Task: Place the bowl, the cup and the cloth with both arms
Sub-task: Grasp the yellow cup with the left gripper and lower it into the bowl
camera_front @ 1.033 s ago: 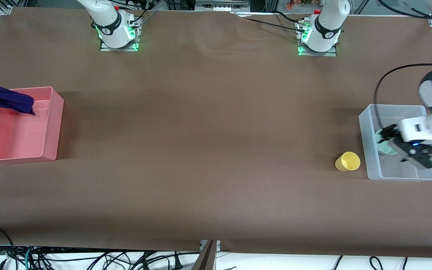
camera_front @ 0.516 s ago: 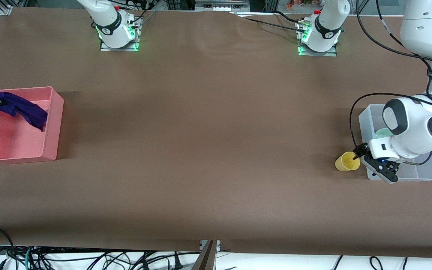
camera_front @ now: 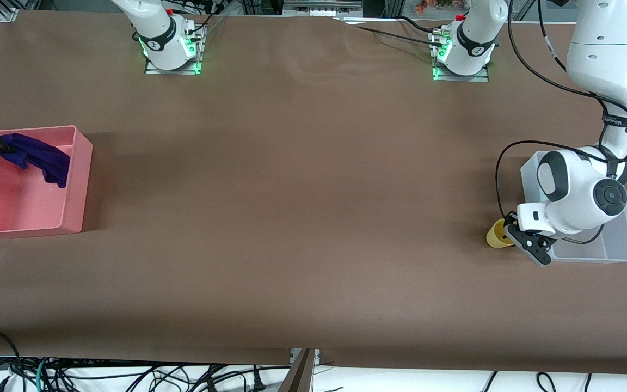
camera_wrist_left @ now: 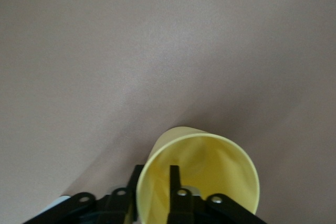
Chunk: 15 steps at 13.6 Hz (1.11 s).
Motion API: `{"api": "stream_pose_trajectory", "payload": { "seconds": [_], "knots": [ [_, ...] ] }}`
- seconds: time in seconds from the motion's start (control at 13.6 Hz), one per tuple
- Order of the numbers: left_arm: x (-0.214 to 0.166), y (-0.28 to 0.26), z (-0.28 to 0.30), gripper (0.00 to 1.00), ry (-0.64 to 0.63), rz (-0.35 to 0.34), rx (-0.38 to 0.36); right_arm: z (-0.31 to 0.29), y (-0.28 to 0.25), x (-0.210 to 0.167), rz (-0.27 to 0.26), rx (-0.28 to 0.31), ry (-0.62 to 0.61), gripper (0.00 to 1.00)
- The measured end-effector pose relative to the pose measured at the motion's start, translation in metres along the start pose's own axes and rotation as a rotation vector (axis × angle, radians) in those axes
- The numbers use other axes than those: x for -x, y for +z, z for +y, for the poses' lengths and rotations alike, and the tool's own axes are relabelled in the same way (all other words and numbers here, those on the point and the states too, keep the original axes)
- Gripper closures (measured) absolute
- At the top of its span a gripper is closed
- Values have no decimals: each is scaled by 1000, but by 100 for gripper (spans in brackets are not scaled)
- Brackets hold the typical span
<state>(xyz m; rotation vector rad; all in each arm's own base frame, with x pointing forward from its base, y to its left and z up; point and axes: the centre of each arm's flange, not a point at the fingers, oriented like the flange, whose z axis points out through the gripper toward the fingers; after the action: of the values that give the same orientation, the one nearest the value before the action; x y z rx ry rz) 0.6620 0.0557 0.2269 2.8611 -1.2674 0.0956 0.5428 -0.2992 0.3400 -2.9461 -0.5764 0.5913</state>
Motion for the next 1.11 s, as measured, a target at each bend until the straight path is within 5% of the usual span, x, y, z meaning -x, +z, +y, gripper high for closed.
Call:
{"api": "stream_pose_trajectory", "payload": {
  "seconds": [0.07,0.22,0.52,0.89,1.11],
  "knots": [
    [-2,-7,-2,93,3,8,-11,2,7,-1,9,16,0,92],
    [-5,-33,-7,96,2,26,-31,5,22,-4,34,51,-1,92],
    [23,-102,-19,96,-39,3,14,2,26,-12,69,86,-17,56],
    [123,-148,-53,96,11,-158,23,-91,-111,-56,152,74,69,2],
    [161,-113,-72,96,66,-164,-15,-194,-164,-97,191,62,128,0]
  ]
}}
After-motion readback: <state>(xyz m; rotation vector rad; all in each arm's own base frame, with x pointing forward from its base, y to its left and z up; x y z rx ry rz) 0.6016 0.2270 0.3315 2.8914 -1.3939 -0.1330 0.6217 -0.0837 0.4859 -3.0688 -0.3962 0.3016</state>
